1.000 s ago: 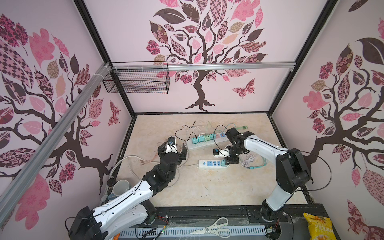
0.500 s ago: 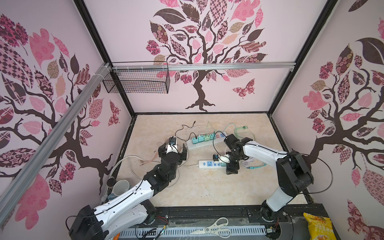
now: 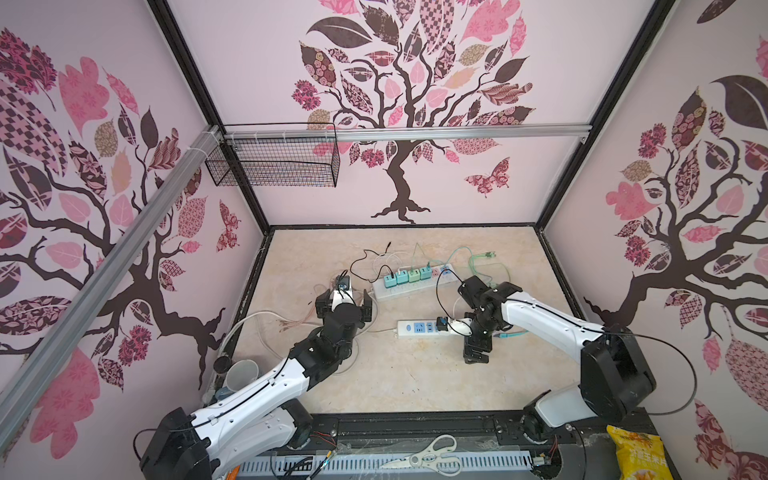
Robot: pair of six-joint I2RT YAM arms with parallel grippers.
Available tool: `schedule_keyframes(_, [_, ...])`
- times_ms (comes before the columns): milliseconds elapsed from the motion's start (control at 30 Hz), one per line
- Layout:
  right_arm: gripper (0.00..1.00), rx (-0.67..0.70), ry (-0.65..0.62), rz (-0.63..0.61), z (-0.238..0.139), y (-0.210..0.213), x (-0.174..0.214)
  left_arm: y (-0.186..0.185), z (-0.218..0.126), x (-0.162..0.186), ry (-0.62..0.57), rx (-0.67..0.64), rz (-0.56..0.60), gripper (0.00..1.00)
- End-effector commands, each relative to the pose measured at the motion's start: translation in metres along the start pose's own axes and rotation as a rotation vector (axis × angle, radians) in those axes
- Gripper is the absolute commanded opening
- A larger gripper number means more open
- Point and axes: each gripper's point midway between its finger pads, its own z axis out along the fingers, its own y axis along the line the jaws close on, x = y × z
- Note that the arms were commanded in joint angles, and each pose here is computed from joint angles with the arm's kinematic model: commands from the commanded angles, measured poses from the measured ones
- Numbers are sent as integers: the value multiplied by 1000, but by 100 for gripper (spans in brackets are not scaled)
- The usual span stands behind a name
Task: Insert the plug
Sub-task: 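Open the right gripper and raise it off the plugged teal charger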
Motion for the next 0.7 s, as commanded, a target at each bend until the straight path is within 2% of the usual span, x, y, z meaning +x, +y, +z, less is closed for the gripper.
schedule_keyframes(0, [100, -13, 8, 24, -3, 13, 10, 5, 2, -15, -3, -24, -79, 98])
schedule_keyframes(100, [100, -13, -38, 27, -10, 17, 5, 17, 8, -8, 53, -56, -151, 98])
schedule_keyframes(200, [99, 24, -142, 32, -24, 15, -12, 29, 16, 0, 113, -76, -224, 98])
schedule_keyframes(533, [100, 207, -668, 94, -94, -2, -84, 47, 29, 24, 267, -121, -323, 98])
schedule_keyframes(667, [100, 320, -858, 212, -127, -23, -99, 54, 39, 33, 338, -139, -353, 98])
